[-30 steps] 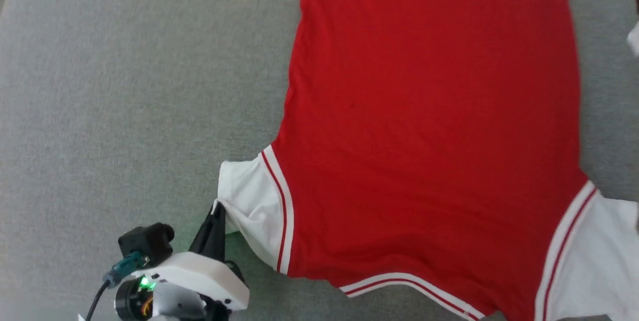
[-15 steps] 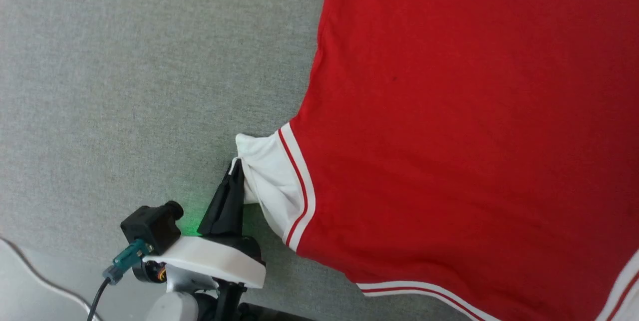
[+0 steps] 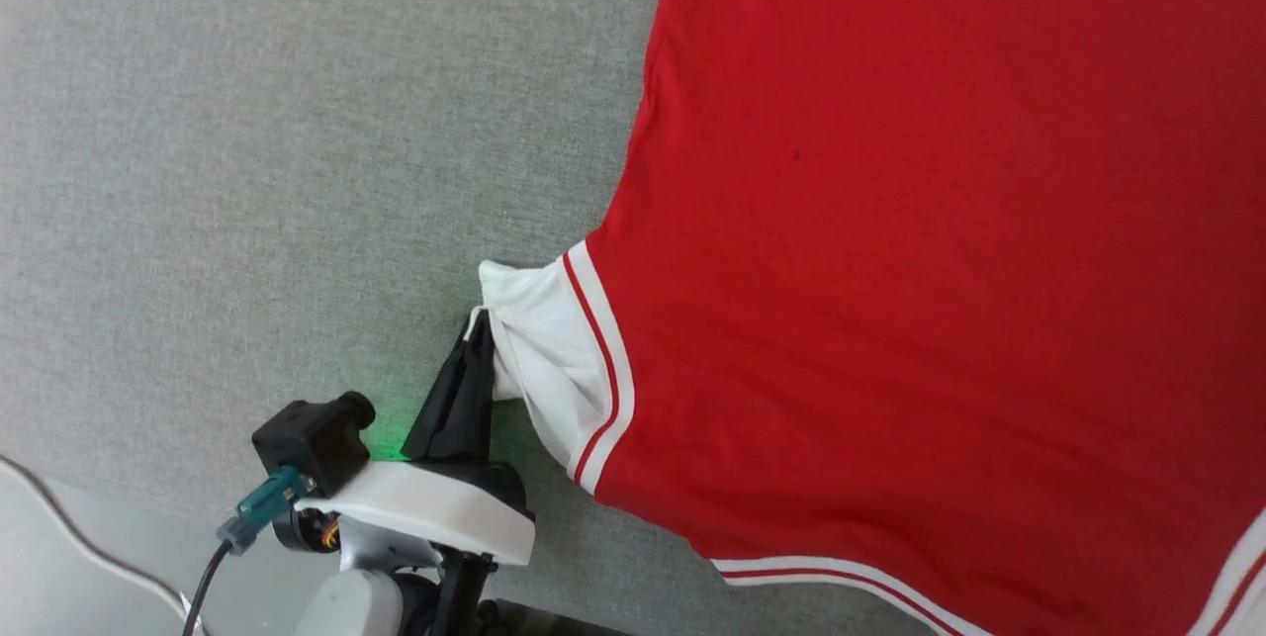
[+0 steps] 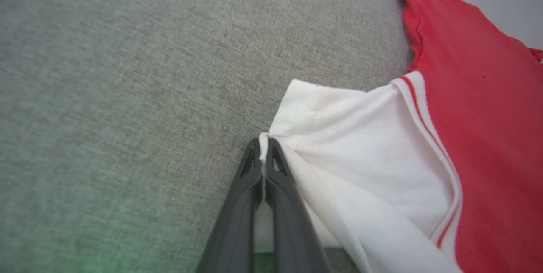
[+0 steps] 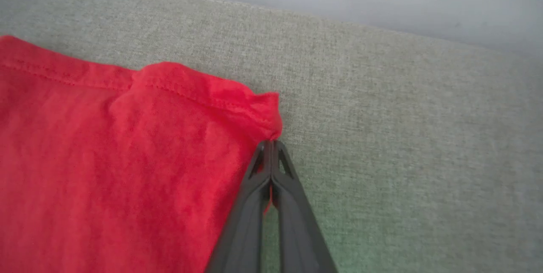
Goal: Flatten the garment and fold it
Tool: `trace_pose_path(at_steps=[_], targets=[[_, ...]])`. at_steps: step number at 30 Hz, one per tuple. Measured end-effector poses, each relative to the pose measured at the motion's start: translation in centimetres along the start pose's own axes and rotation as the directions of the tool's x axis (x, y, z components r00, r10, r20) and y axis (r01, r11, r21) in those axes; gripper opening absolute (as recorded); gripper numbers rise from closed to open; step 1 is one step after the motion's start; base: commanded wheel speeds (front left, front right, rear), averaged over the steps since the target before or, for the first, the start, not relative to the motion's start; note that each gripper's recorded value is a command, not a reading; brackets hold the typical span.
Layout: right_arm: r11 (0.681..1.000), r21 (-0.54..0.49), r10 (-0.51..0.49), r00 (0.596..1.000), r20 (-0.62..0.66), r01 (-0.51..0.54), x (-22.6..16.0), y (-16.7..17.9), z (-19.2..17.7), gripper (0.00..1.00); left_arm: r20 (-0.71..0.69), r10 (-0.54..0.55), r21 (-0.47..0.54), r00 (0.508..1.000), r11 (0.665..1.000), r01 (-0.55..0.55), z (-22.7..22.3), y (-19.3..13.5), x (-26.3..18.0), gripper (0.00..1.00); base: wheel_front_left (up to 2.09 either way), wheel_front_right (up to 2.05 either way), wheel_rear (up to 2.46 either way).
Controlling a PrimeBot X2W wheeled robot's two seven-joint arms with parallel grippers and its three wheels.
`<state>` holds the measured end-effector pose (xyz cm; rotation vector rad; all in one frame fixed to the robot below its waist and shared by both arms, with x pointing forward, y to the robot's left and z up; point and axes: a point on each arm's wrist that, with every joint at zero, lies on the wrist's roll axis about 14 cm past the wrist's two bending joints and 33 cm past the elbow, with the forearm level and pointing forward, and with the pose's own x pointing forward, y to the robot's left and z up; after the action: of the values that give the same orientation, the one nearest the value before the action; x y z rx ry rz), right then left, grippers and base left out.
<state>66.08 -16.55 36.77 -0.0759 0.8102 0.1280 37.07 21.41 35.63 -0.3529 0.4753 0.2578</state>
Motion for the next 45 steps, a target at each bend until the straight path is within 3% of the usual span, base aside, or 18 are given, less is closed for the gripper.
trace_pose_path(at_steps=[2,6,11,16,21,27,34,39,40,41,42,45], targets=[[0.999,-0.025,-0.018,0.993,0.121,0.021,-0.8,-0.5,0.8,0.00,0.003,-0.003,0.000,1.000,1.000,0.003,0.1,0.0,-0.1,0.00,0.00,0.00,0.00],[0.998,0.015,-0.056,0.932,0.359,0.054,-3.6,-1.5,2.1,0.00,0.014,-0.010,-0.003,1.000,1.000,0.010,0.6,-0.1,-0.5,0.00,0.00,0.00,0.00],[0.996,0.054,-0.094,0.856,0.509,0.078,-7.8,-1.6,0.6,0.00,0.009,-0.010,0.004,1.000,1.000,0.010,1.1,0.1,-1.6,0.00,0.00,0.00,0.00],[0.983,0.087,-0.182,0.811,0.556,0.161,-13.0,-3.9,-1.8,0.00,-0.022,-0.005,0.021,1.000,1.000,0.006,0.7,0.7,-3.6,0.00,0.00,0.00,0.00],[0.954,0.164,-0.298,0.849,0.436,0.251,-17.4,-6.8,-7.7,0.00,-0.023,-0.038,0.018,0.999,0.999,0.038,0.9,0.0,-5.2,0.00,0.00,0.00,0.00],[0.903,0.255,-0.389,0.910,0.145,0.345,-21.9,-9.9,-16.9,0.00,0.010,-0.087,0.018,0.996,0.996,0.087,2.1,-1.3,-6.2,0.00,0.00,0.00,0.00],[0.883,0.322,-0.292,0.936,-0.196,0.343,-24.0,-8.9,-26.2,0.00,0.030,-0.131,0.033,0.991,0.991,0.130,2.9,-2.5,-6.6,0.00,0.00,0.00,0.00],[0.884,0.345,-0.250,0.943,-0.219,0.315,-24.1,-8.1,-26.7,0.00,0.027,-0.145,0.035,0.989,0.989,0.144,2.9,-3.0,-6.6,0.00,0.00,0.00,0.00],[0.887,0.339,-0.255,0.945,-0.207,0.314,-24.1,-8.1,-26.4,0.44,0.028,-0.145,0.034,0.989,0.989,0.144,3.0,-3.0,-6.6,0.00,0.00,0.00,0.00],[0.889,0.336,-0.263,0.947,-0.183,0.312,-24.0,-8.2,-26.0,0.79,0.027,-0.145,0.034,0.989,0.989,0.144,3.0,-3.0,-6.6,0.00,0.00,0.00,0.00],[0.892,0.330,-0.274,0.950,-0.150,0.309,-24.0,-8.2,-25.3,1.00,0.027,-0.145,0.034,0.989,0.989,0.144,3.0,-3.0,-6.6,0.00,0.00,0.00,0.00],[0.901,0.316,-0.322,0.946,0.027,0.297,-23.8,-8.7,-21.2,1.00,0.026,-0.142,0.034,0.990,0.989,0.141,2.9,-2.9,-6.6,0.00,0.00,0.00,0.00]])
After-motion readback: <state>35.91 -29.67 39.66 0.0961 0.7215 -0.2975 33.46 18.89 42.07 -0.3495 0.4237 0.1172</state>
